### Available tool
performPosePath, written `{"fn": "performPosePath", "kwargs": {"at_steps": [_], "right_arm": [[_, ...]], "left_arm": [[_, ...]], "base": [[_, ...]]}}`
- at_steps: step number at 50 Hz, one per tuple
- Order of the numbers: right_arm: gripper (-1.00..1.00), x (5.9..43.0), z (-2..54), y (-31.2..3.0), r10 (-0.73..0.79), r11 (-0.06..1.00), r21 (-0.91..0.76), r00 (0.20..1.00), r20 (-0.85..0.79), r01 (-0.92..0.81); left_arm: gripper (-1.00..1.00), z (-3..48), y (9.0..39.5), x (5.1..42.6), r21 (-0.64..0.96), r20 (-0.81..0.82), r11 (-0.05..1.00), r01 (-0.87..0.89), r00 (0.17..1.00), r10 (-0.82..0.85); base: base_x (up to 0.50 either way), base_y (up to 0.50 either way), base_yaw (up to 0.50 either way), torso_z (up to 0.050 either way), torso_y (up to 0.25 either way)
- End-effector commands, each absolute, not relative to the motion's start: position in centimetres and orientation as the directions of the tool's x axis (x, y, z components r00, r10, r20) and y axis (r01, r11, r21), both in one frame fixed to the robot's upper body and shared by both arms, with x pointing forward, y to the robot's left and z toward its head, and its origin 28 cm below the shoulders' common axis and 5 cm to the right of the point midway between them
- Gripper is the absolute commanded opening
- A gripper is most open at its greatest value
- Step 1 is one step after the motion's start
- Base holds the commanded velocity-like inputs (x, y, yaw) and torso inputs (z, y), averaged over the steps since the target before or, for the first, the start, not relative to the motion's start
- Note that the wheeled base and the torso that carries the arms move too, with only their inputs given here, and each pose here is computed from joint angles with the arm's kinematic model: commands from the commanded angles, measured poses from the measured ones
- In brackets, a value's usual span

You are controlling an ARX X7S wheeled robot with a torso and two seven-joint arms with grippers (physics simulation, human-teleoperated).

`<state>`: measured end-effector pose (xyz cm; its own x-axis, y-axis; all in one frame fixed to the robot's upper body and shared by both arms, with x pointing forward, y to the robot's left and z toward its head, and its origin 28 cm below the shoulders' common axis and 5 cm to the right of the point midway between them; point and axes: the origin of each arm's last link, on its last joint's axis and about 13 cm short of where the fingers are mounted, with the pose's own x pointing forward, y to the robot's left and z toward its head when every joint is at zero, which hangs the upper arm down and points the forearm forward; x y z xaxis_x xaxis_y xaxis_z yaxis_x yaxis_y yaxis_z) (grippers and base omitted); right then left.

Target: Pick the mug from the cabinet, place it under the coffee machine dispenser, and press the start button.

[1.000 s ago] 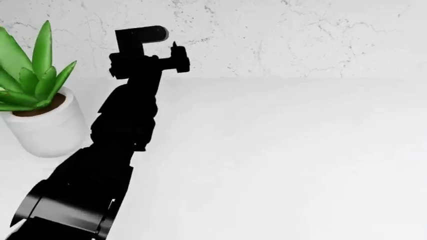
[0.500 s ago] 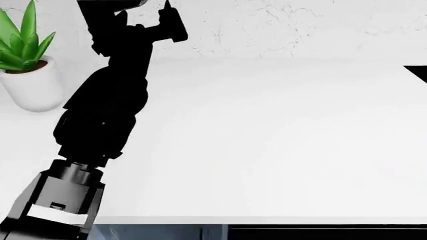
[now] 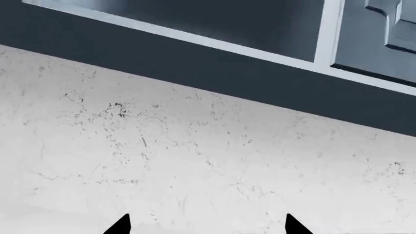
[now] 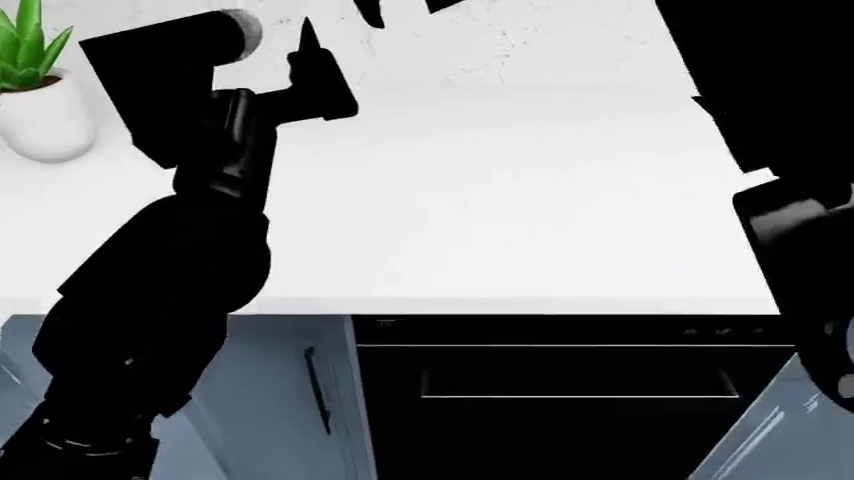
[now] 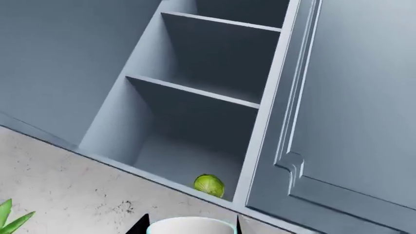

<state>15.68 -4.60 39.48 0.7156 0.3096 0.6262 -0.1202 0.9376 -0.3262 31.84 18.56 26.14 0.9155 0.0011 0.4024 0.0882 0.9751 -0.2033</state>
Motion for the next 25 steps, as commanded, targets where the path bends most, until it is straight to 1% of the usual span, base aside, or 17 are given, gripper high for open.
{"fn": "performPosePath", "kwargs": {"at_steps": [1, 4, 9, 15, 18, 22, 25], "right_arm": [[-1.0, 16.7, 32.5, -5.5, 0.323, 0.938, -0.302, 0.746, 0.583, -0.171], [-1.0, 16.8, 30.2, -5.9, 0.319, 0.94, -0.293, 0.757, 0.57, -0.176], [-1.0, 17.1, 26.5, -6.7, 0.303, 0.947, -0.267, 0.78, 0.547, -0.181], [-1.0, 17.8, 23.1, -7.3, 0.277, 0.956, -0.233, 0.804, 0.527, -0.176], [-1.0, 18.0, 22.3, -7.6, 0.265, 0.961, -0.215, 0.806, 0.53, -0.174], [-1.0, 18.2, 21.4, -7.7, 0.285, 0.956, -0.21, 0.809, 0.514, -0.204], [-1.0, 18.5, 20.7, -7.8, 0.272, 0.959, -0.221, 0.808, 0.522, -0.18]], "left_arm": [[1.0, 24.7, 19.4, 25.4, -0.179, 0.458, 0.983, 0.044, 0.888, 0.044], [1.0, 24.6, 19.8, 24.1, -0.142, 0.488, 0.989, 0.034, 0.872, 0.04], [1.0, 24.3, 20.7, 23.5, -0.127, 0.5, 0.992, -0.016, 0.862, 0.078], [1.0, 24.2, 21.6, 22.6, -0.126, 0.506, 0.991, -0.038, 0.857, 0.097], [1.0, 24.0, 21.9, 22.6, -0.119, 0.505, 0.992, -0.048, 0.857, 0.102], [1.0, 23.8, 22.0, 22.4, -0.119, 0.499, 0.992, -0.048, 0.861, 0.101], [1.0, 23.5, 21.9, 22.0, -0.109, 0.493, 0.994, -0.033, 0.866, 0.083]], "base": [[-0.5, -0.34, 0.0, 0.0, 0.0], [-0.5, -0.34, 0.0, 0.0, 0.0], [-0.49, -0.3, 0.0, 0.0, 0.0], [0.0, 0.0, 0.0, 0.0, 0.0], [0.0, 0.0, 0.0, 0.0, 0.0], [0.0, 0.0, 0.0, 0.0, 0.0], [0.0, 0.0, 0.0, 0.0, 0.0]]}}
